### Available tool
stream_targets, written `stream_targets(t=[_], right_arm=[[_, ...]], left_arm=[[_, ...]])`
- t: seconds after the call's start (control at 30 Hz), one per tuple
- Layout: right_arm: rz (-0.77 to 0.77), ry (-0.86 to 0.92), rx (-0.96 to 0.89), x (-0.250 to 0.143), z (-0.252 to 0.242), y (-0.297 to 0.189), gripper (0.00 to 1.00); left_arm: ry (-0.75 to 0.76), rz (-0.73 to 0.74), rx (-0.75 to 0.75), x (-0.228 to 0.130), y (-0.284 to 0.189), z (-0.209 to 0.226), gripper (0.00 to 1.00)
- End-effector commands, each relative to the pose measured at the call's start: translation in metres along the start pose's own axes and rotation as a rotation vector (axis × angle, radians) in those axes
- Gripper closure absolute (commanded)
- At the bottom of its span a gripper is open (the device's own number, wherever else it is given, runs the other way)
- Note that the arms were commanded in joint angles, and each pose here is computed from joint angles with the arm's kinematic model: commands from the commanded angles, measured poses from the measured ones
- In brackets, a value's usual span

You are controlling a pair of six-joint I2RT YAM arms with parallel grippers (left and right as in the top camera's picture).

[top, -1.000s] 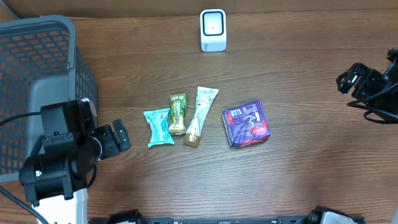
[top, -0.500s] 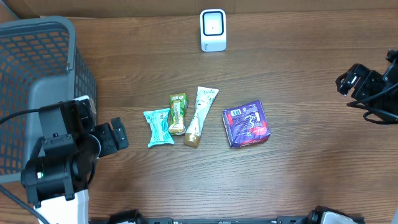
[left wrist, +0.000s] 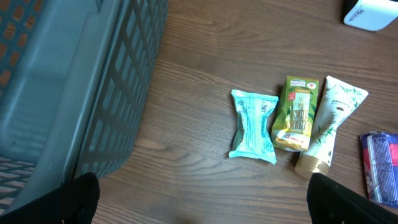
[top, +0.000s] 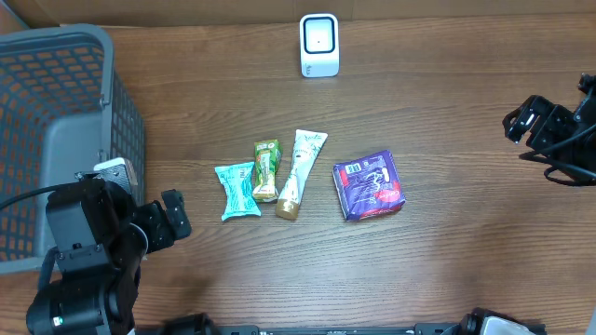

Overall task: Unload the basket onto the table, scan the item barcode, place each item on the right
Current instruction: 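Withdraw the left gripper to the lower left near the basket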

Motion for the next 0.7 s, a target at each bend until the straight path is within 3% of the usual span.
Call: stream_targets(t=[0.0,0.33,0.47,0.67], right_arm=[[-0.021,-0.005,0.02,0.002,0.003,-0.007,0.0],[0.004,-0.022,0.037,-0.002,0.007,0.0,0.0],[0.02,-0.043,0.04,-0.006,0.011,0.003,0.0],[0.057,-0.112,0.046,-0.016,0.019,0.005,0.0]], left_arm=[[0.002,-0.02,-0.026,-0.007,-0.006,-0.002,0.07],[-0.038,-0.209,-0.049,-0.051,-0.044,-0.012,0.04],[-0.035,-0.18,-0.053,-0.069,-0.03,-0.015,0.03],[-0.027,-0.193,-0.096,-0.067,-0.024,-0.018,0.0]])
Point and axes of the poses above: each gripper's point midway between its finger pads, its own y axis out along the fingers, its own z axis along the line the jaws close on, x = y × z, the point moved 10 cm from there along -y, back along the fingers, and after that the axes turned 15 degrees about y, right-handed, at the moved point
